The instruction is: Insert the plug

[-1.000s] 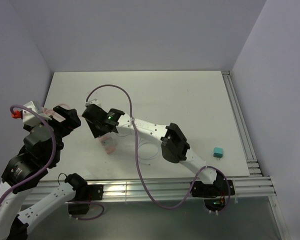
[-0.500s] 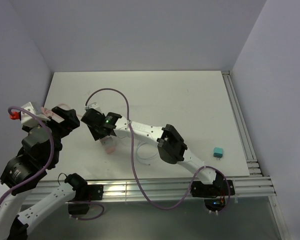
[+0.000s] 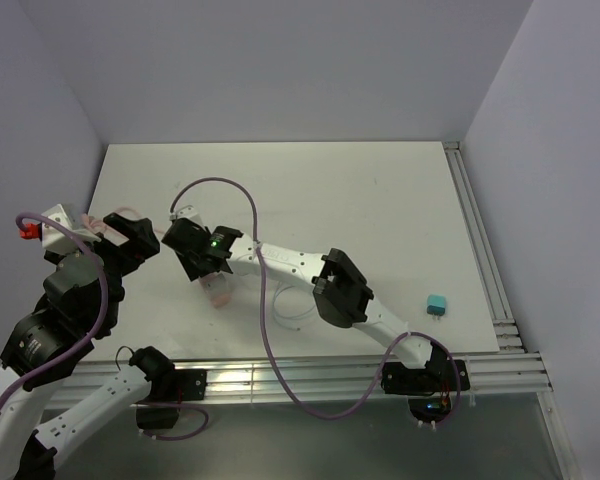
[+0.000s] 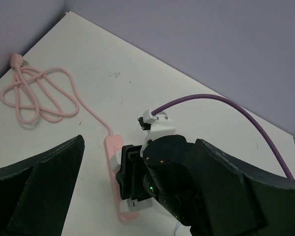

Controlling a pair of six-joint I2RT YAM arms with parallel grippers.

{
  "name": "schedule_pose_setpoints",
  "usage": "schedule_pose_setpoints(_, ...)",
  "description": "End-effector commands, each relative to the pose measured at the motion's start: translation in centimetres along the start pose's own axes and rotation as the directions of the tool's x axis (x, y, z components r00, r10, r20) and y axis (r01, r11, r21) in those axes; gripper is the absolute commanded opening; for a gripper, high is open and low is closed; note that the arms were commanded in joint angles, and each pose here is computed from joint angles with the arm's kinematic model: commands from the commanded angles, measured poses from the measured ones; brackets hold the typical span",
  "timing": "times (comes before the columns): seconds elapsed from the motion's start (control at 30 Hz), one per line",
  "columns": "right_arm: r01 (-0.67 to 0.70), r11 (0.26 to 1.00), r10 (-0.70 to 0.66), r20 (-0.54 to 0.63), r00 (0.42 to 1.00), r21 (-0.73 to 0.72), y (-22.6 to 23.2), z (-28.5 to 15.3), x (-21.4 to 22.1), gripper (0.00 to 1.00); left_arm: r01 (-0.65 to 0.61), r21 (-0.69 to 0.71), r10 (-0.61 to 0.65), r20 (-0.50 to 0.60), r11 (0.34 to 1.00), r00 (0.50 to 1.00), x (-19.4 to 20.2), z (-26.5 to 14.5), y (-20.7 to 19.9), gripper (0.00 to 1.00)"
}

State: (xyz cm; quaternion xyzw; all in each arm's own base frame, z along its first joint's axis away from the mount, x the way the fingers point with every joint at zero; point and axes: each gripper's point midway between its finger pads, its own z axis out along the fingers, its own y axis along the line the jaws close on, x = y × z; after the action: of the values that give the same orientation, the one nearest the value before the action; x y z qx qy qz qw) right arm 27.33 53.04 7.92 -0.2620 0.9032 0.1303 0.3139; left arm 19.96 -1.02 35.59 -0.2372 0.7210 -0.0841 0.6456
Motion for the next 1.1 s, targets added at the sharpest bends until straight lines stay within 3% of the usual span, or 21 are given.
schedule_pose_setpoints(0.0,0.007,1.000,-0.007,0.009,1.000,0.001,0.4,1.0,0.1,0.00,0.003,0.018,-0.004,0.014,1.000,1.000,-0.3,0.0,-0.3,0.99)
schedule_pose_setpoints(0.63,0.016,0.997,-0.007,-0.112,0.994,0.079,-0.9,4.3,4.3,0.00,0.000,0.025,0.000,0.011,1.000,1.000,-0.3,-0.1,-0.3,0.99)
schedule_pose_setpoints(1.07,0.051,0.987,-0.014,-0.239,0.971,0.151,-1.0,5.7,11.6,0.00,-0.004,0.029,0.004,-0.005,1.000,1.000,0.4,0.1,-0.4,0.99)
